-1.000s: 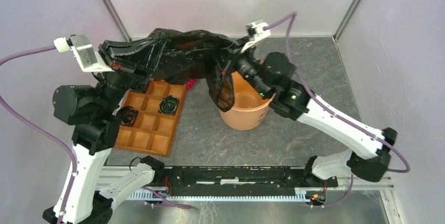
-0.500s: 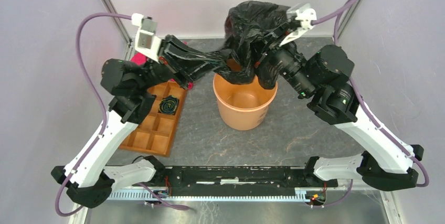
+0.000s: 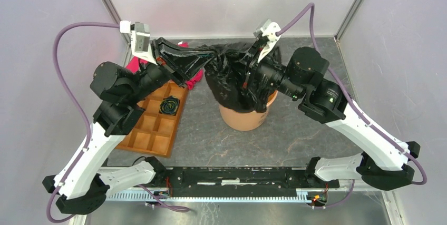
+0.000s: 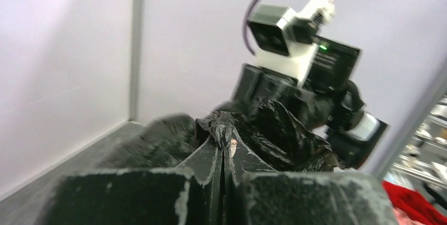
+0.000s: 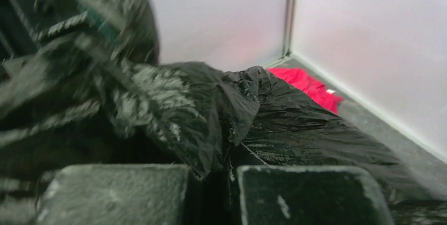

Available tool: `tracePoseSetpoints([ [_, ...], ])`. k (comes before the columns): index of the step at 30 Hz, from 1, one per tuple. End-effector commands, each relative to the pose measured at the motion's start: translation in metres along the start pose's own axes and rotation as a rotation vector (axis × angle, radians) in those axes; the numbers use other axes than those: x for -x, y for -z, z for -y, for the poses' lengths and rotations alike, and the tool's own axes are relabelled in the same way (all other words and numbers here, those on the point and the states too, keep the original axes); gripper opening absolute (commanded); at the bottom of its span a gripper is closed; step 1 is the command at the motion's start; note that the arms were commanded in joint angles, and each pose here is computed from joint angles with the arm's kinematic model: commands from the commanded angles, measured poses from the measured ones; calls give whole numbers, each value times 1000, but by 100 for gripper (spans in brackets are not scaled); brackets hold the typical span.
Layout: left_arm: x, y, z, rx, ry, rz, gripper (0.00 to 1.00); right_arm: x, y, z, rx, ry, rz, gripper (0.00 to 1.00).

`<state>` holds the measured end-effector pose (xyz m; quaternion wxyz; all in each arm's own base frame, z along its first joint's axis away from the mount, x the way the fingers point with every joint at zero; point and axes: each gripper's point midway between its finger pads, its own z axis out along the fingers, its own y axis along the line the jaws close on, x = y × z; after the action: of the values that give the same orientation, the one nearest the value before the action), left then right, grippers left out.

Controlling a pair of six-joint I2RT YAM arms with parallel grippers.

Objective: Put the trash bags into the trash bin

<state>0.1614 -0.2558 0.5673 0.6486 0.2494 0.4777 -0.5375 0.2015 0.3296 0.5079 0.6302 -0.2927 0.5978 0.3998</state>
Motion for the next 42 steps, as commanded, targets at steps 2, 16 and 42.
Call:
tracePoseSetpoints([
  [2,-22,10,-67,319,-124,-79,2,-14,5,10,-17,-6,-12,0],
  [16,-41,-19,-111,446,-115,-113,2,-33,52,135,-514,169,-109,0],
  [42,-144,43,-177,706,-227,-493,2,-145,41,162,-395,114,-451,0],
])
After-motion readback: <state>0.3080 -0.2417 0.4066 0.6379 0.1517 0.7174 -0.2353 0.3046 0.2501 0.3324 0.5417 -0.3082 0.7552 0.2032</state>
